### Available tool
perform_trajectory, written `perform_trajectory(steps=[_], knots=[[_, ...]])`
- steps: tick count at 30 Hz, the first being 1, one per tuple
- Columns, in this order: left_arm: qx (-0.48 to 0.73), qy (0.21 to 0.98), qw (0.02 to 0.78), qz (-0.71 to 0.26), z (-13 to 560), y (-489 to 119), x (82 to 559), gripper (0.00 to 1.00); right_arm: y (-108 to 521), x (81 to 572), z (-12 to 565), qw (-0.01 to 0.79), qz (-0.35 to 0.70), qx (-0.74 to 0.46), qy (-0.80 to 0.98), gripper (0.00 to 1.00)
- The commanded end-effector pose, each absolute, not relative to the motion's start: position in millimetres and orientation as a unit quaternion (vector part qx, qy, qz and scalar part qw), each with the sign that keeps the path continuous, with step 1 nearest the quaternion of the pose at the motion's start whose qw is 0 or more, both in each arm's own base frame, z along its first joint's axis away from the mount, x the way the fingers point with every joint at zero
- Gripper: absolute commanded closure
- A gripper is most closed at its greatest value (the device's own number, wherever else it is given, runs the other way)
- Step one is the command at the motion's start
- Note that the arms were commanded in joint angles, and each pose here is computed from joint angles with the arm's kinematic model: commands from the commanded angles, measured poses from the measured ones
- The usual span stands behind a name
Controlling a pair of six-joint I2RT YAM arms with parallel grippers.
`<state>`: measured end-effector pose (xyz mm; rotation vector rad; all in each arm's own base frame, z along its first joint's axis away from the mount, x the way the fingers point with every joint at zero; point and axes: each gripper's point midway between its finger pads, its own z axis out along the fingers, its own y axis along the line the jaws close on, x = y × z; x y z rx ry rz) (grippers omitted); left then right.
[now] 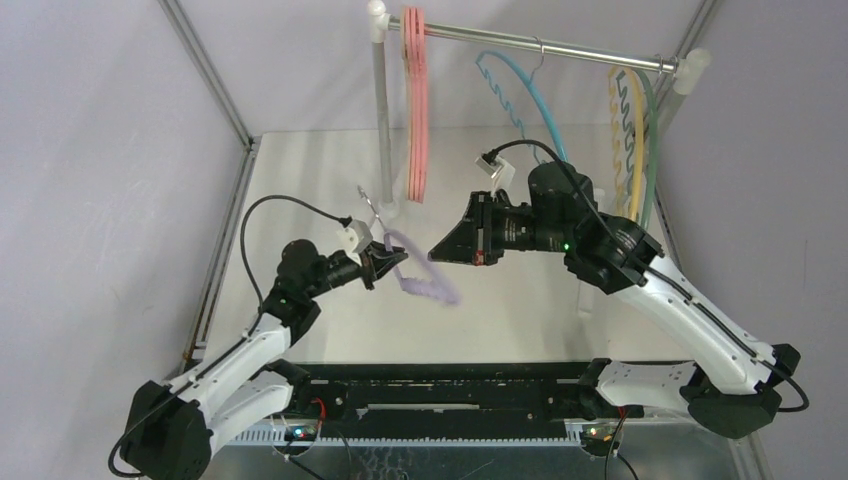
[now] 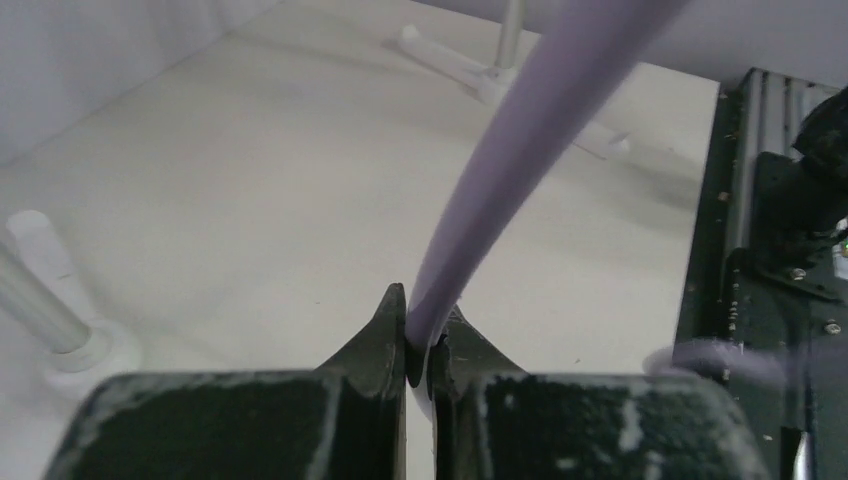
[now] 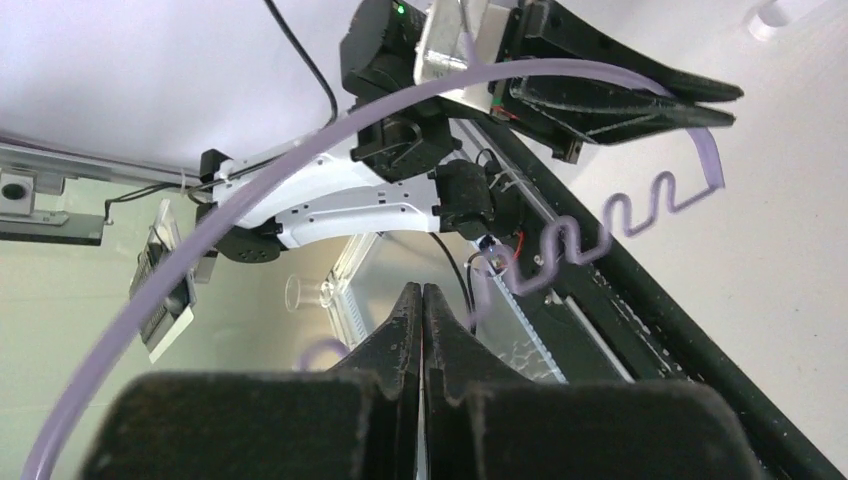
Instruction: Organize the hangers
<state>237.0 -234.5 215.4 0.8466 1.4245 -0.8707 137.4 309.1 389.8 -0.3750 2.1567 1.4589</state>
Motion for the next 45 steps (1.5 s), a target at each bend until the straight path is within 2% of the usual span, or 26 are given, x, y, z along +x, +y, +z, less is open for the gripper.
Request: perform_trajectory(steps=[1,4,9,19,23,33,41,43,45], knots=[[0.378,0.578,0.63,-0.355,254,-232,239,1.0,313,136,389,0.248,0.537,-0.149,0.792,1.0],[0.382,0.577,0.632,-0.349,254,-230,238,1.0,309,137,388,0.261,0.523,-0.145,0.798,0.75],[0.402,0.588,0.629,-0.311,244,-221,237,1.0,292,138,394,0.304,0.484,-0.139,0.809,0.54],[0.49,0.659,0.543,-0.174,187,-185,243,1.0,254,136,419,0.372,0.415,-0.148,0.817,0.34],[0.486,0.677,0.534,-0.142,177,-173,247,1.0,249,121,420,0.355,0.415,-0.172,0.82,0.3],[0.475,0.685,0.538,-0.126,184,-168,252,1.0,274,65,348,0.236,0.38,-0.244,0.861,0.26],[0.469,0.684,0.544,-0.128,187,-169,253,1.0,276,50,312,0.191,0.353,-0.256,0.879,0.26],[0.467,0.685,0.544,-0.131,188,-170,253,1.0,278,50,309,0.189,0.35,-0.256,0.881,0.31],[0.466,0.685,0.544,-0.132,188,-171,254,1.0,280,49,303,0.179,0.345,-0.26,0.884,0.49]])
